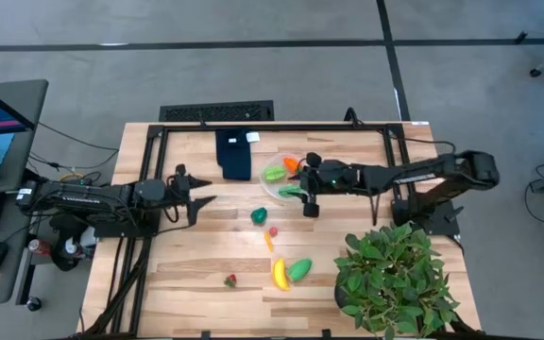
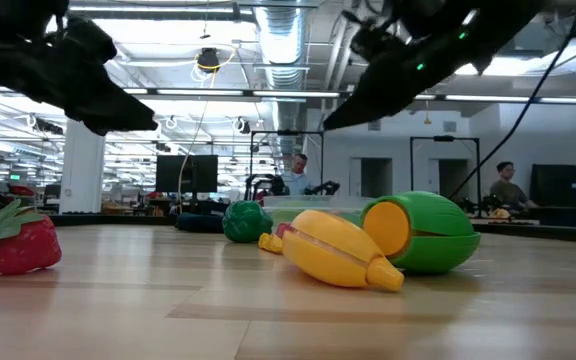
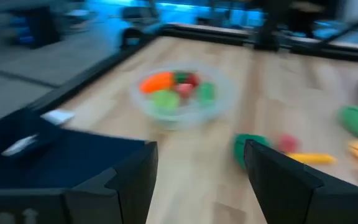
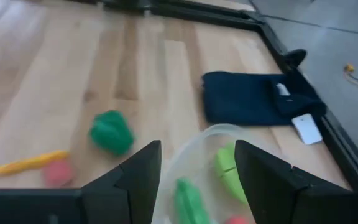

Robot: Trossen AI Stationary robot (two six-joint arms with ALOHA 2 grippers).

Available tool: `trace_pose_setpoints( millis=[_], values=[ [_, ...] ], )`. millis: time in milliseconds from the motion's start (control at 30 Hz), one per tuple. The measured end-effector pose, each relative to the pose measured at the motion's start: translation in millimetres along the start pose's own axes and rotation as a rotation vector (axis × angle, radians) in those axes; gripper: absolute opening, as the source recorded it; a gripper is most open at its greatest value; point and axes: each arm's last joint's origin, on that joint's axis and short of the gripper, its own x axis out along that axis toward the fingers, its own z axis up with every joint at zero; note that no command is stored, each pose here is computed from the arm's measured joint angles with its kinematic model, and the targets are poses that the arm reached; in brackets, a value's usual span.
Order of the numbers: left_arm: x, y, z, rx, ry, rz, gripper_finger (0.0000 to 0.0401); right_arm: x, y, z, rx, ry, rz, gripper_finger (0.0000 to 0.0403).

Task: Pick and placing Produce into tupperware
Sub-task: Put the red strawberry into the transparent container

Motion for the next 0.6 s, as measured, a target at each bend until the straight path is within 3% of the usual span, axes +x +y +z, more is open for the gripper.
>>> trace_pose_setpoints(
  millis=[233, 400, 600],
  values=[
    [-0.4, 4.7, -0.1, -0.041, -0.018, 0.159, 0.0229, -25.9, 32.8, 5.3, 0.003, 0.062, 0.122, 0.0184],
    [-0.7, 6.4, 0.0, 0.015, -0.021, 0.219, 0.0229, -33.2, 53.6, 1.3, 0.033, 0.133, 0.186, 0.0173],
    [-0.8, 6.8, -0.1, 0.017, -0.021, 0.233, 0.0229, -34.7, 69.4, -2.2, 0.022, 0.175, 0.165, 0.0159]
  ],
)
